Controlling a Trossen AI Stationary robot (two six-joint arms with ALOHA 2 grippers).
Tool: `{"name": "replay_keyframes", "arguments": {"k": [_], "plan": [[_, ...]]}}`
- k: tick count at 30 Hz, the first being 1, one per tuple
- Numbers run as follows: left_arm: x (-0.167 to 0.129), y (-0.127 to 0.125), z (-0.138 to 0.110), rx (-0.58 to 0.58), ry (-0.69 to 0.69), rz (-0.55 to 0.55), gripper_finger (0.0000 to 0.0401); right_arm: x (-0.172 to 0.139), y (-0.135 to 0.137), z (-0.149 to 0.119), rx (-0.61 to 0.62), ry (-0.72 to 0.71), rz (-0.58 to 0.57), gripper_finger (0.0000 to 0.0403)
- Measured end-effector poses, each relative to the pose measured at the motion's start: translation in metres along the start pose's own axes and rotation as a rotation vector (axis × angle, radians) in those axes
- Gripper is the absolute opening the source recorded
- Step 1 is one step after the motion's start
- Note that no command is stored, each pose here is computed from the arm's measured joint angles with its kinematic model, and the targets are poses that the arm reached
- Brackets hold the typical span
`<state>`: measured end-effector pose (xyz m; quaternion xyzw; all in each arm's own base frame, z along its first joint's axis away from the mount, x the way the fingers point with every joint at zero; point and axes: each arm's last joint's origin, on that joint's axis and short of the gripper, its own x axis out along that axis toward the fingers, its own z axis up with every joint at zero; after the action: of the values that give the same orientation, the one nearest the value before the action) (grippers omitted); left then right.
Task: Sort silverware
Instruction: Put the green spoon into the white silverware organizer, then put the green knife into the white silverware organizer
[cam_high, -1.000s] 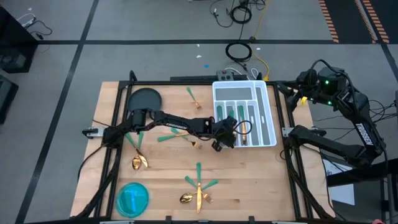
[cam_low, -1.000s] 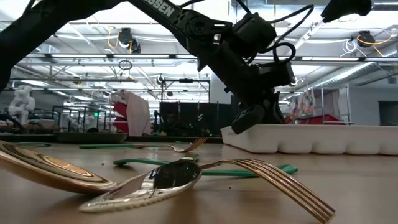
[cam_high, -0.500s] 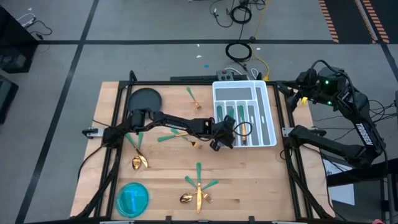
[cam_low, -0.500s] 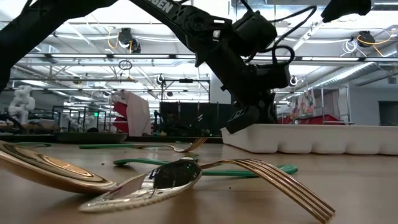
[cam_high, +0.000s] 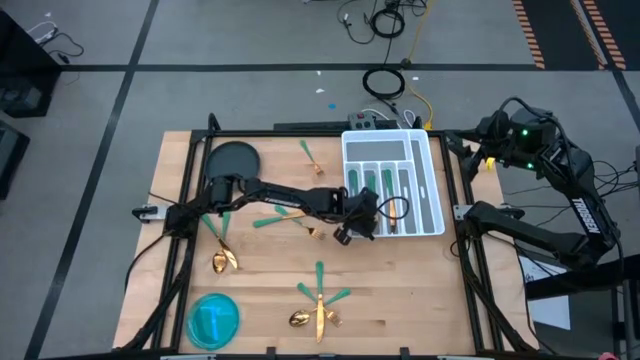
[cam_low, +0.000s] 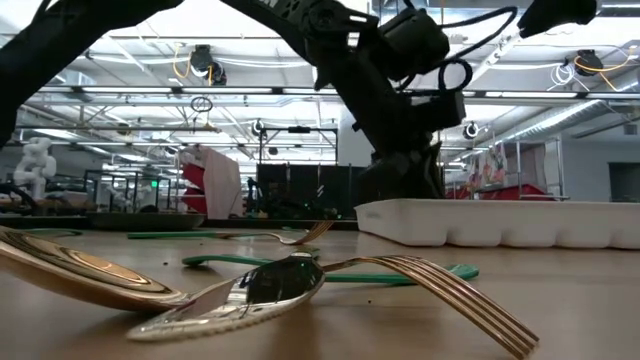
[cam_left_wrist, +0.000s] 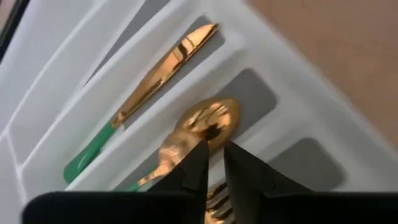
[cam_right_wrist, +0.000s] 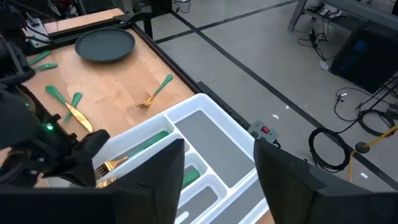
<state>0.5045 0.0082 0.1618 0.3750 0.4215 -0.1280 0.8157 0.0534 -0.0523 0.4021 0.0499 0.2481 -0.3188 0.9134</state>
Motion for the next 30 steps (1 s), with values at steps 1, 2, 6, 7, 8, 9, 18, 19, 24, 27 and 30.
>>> {"name": "replay_keyframes", "arguments": {"k": [1,2,6,7,8,9,18,19,24,27,30], "plan": [[0.000,-0.001,0.000,0.002,0.003,-0.010,0.0071,0.000,0.000,0.000,-0.002,0.004,0.001,0.0199],[-0.001,-0.001,0.000,0.003,0.007,-0.025,0.0079,0.000,0.000,-0.001,-0.002,0.007,0.001,0.0205],[-0.005,0.000,0.004,0.007,0.005,-0.031,0.0107,0.000,0.000,-0.001,0.000,0.015,0.002,0.0220],[-0.006,0.000,0.006,0.009,0.006,-0.024,0.0111,0.000,0.000,-0.002,-0.001,0.016,0.002,0.0221],[-0.007,-0.001,0.009,0.014,0.015,-0.015,0.0114,0.000,0.000,-0.002,-0.001,0.017,0.002,0.0221],[-0.009,-0.002,0.011,0.019,0.021,-0.009,0.0115,0.000,0.000,-0.002,-0.001,0.017,-0.001,0.0221],[-0.074,0.049,0.051,-0.120,-0.035,0.084,0.0117,0.000,0.000,-0.002,-0.003,0.017,-0.002,0.0220],[-0.084,0.058,0.052,-0.145,-0.049,0.098,0.0116,0.000,0.000,-0.002,-0.003,0.017,-0.002,0.0220],[-0.139,0.085,0.051,-0.215,-0.133,0.174,0.0116,0.000,0.000,-0.002,-0.003,0.017,-0.001,0.0220],[-0.184,0.099,0.049,-0.291,-0.218,0.227,0.0116,0.000,0.000,-0.002,-0.001,0.017,0.001,0.0220],[-0.229,0.109,0.046,-0.349,-0.318,0.279,0.0116,0.000,0.000,-0.002,0.002,0.016,0.003,0.0220]]}}
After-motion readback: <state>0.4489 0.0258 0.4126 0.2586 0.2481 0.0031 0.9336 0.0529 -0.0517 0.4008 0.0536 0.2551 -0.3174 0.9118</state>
